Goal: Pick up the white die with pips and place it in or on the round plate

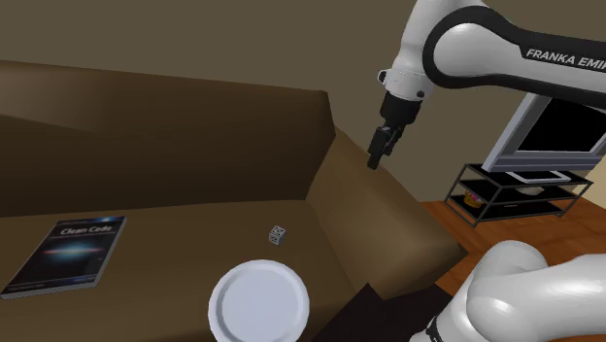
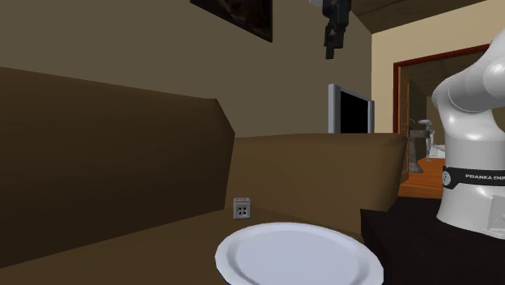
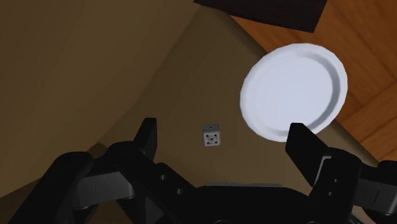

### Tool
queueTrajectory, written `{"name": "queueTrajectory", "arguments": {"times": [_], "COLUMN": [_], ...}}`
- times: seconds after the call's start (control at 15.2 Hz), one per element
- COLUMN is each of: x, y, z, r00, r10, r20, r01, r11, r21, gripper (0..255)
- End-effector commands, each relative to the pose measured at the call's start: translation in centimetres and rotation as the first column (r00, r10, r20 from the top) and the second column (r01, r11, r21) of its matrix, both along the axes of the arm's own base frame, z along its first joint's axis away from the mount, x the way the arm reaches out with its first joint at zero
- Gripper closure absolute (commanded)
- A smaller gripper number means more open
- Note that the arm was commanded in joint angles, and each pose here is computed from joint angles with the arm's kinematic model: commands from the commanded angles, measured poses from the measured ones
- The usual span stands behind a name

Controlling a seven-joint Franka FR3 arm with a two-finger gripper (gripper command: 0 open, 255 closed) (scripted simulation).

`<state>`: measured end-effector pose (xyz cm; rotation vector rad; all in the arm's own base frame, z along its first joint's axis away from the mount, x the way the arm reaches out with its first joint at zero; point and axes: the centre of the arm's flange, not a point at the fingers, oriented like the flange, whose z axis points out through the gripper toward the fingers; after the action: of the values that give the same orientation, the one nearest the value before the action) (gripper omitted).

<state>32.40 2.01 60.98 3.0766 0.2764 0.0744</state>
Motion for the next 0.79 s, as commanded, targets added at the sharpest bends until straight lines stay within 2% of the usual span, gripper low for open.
{"name": "queueTrajectory", "arguments": {"times": [0.0,0.73], "x": [0.0,8.1], "y": [0.0,1.9], "z": [0.0,-12.0], "r00": [1.0,1.0], "r10": [0.0,-0.024], "r20": [0.0,-0.009], "r01": [0.0,0.024], "r11": [1.0,1.0], "r21": [0.0,0.013], "gripper": [0,0]}}
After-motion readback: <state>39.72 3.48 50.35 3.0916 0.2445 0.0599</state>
